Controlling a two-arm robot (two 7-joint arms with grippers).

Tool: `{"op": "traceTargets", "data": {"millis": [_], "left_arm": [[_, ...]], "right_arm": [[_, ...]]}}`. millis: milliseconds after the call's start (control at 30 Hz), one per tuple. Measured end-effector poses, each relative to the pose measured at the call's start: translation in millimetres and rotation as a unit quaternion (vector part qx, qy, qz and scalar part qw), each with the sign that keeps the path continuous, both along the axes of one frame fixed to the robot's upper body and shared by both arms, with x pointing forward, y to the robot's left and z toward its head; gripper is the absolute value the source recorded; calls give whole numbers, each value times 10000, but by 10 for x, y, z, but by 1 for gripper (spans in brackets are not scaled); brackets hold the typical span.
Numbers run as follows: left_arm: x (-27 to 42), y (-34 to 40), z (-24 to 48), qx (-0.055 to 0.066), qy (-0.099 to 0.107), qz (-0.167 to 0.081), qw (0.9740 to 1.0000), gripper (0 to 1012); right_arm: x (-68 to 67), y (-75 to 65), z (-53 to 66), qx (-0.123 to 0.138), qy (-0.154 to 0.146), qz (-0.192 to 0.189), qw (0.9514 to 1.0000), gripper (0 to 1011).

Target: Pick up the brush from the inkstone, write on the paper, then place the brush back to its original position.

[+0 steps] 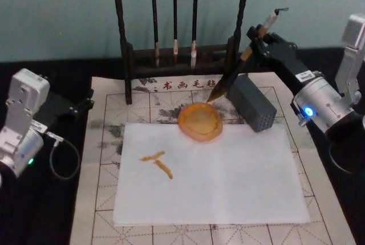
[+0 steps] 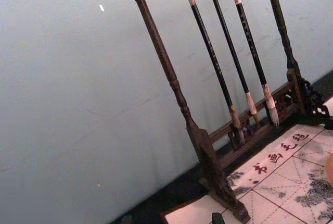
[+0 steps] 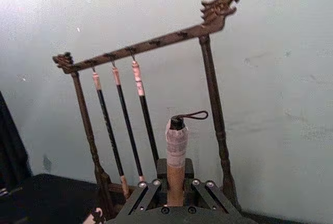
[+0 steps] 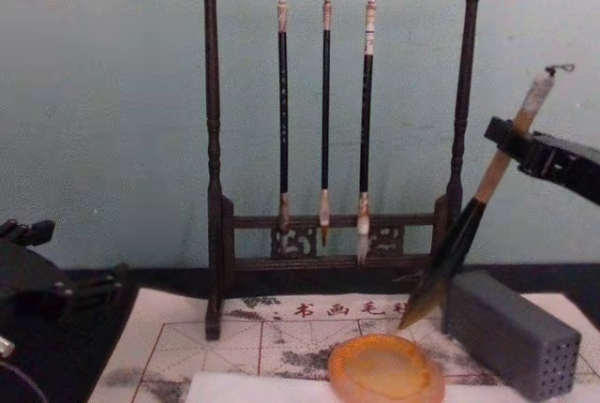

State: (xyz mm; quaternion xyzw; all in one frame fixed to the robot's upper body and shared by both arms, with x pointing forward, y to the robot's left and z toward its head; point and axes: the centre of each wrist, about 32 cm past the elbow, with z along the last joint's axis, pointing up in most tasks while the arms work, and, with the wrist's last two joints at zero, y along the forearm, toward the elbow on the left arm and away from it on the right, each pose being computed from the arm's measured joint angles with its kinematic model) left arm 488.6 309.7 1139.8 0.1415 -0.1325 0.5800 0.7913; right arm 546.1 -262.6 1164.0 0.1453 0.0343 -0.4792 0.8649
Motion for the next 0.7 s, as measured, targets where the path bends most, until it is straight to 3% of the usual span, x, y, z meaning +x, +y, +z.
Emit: {"op": "traceTargets", "data": {"millis": [367,700], "left_arm": [[0,0,0,0,0,0,10000,1001],[0,0,0,0,0,0,10000,1001]], "right_arm": [[-150,-12,107,150,-206,242,9994,195],[-338,5,123,267,-275,762,9964,195]]}}
